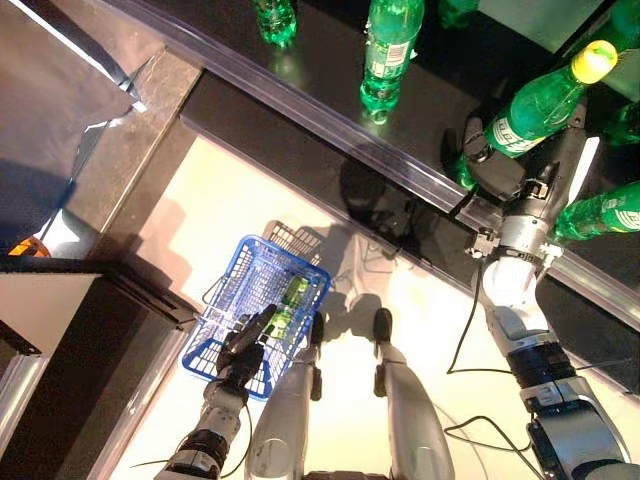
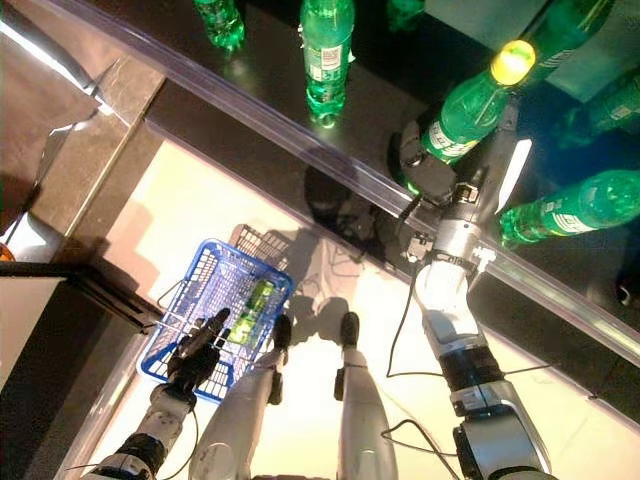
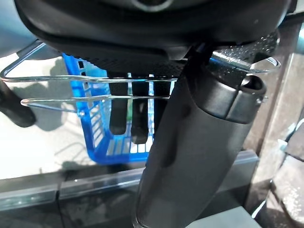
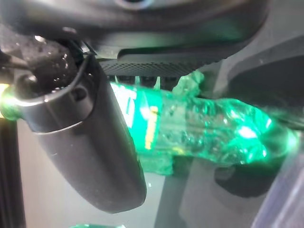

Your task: Pick up the drink and place into the basket.

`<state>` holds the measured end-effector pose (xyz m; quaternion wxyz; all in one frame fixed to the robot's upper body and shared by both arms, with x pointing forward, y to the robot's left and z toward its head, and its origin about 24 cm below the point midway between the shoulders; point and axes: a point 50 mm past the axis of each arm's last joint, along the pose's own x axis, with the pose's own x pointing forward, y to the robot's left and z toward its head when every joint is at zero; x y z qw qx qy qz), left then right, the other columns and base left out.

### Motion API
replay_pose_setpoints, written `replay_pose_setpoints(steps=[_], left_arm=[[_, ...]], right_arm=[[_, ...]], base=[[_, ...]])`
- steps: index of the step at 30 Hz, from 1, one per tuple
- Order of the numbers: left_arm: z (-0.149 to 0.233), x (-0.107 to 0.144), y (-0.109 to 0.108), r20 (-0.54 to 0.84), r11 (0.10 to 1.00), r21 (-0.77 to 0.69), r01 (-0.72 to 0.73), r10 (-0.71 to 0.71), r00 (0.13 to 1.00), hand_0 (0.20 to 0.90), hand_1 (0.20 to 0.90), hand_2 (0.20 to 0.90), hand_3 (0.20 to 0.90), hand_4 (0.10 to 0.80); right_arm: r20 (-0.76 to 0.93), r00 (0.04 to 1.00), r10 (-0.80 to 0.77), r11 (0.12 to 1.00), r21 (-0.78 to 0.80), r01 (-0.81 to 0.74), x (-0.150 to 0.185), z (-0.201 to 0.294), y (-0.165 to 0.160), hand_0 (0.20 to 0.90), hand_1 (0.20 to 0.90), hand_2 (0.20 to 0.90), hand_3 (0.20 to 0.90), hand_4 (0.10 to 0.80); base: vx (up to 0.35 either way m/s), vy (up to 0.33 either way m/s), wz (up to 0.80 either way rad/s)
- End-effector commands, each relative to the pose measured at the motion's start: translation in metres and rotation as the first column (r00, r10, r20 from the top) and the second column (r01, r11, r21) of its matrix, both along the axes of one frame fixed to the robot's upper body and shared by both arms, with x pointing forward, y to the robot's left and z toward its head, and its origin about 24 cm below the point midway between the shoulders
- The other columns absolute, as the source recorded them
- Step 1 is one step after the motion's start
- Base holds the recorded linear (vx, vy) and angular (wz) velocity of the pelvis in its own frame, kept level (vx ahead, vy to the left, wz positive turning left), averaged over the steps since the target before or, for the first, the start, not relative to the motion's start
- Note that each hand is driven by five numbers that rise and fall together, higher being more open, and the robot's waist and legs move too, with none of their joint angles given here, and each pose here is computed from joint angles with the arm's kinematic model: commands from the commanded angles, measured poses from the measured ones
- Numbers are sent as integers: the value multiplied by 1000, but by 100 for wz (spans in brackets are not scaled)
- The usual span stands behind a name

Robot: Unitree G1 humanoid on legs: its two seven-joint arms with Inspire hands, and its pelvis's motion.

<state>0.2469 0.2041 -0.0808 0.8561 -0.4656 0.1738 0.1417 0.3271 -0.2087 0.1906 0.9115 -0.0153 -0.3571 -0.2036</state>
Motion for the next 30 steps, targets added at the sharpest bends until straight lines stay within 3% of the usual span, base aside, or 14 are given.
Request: replay_pose_setpoints(steps=[1, 6, 7, 8, 9, 10, 16, 22, 30], left_arm=[[-3, -16, 10, 36, 1000, -2, -12, 12, 999, 300, 300, 300, 200, 100], [-2, -15, 9, 42, 1000, -6, -2, 2, 999, 300, 300, 300, 200, 100], [-2, -15, 9, 44, 1000, -7, 0, 0, 999, 300, 300, 300, 200, 100], [-2, -15, 9, 46, 1000, -8, 1, -1, 999, 300, 300, 300, 200, 100], [-1, -15, 9, 45, 1000, -9, 2, -2, 999, 300, 300, 300, 200, 100], [-1, -15, 9, 47, 1000, -10, 4, -4, 999, 300, 300, 300, 200, 100], [-3, -18, 10, 40, 1000, -13, 2, -2, 999, 300, 300, 300, 200, 100], [-8, -27, 14, 23, 1000, -15, -12, 12, 1000, 300, 300, 300, 200, 100], [-15, -44, 22, -13, 999, 7, -38, 38, 999, 300, 300, 300, 200, 100]], right_arm=[[275, 961, 11, 997, -79, 11, -13, 72, -14, 900, 900, 900, 900, 800], [247, 969, 19, 998, -57, -5, -4, 81, -22, 900, 900, 900, 900, 800], [232, 972, 23, 999, -48, -12, -1, 82, -25, 869, 869, 869, 864, 764], [225, 974, 25, 999, -35, -17, 1, 83, -27, 571, 571, 571, 516, 416], [217, 976, 22, 1000, -27, -17, 3, 84, -29, 361, 361, 361, 271, 171], [215, 977, 16, 1000, -20, -12, 4, 84, -30, 300, 300, 300, 200, 100], [242, 969, -50, 997, -40, 61, 3, 89, -34, 300, 300, 300, 200, 100], [394, 902, -176, 957, -146, 251, -15, 99, -26, 300, 300, 300, 200, 100], [574, 808, -134, 922, -226, 314, -53, 100, -10, 300, 300, 300, 200, 100]], base=[[5, -12, 6], [9, -12, 5], [0, 0, 0], [0, 0, 0], [0, 0, 0], [0, 0, 0], [15, 1, 3], [4, 2, 1], [33, 10, -2]])
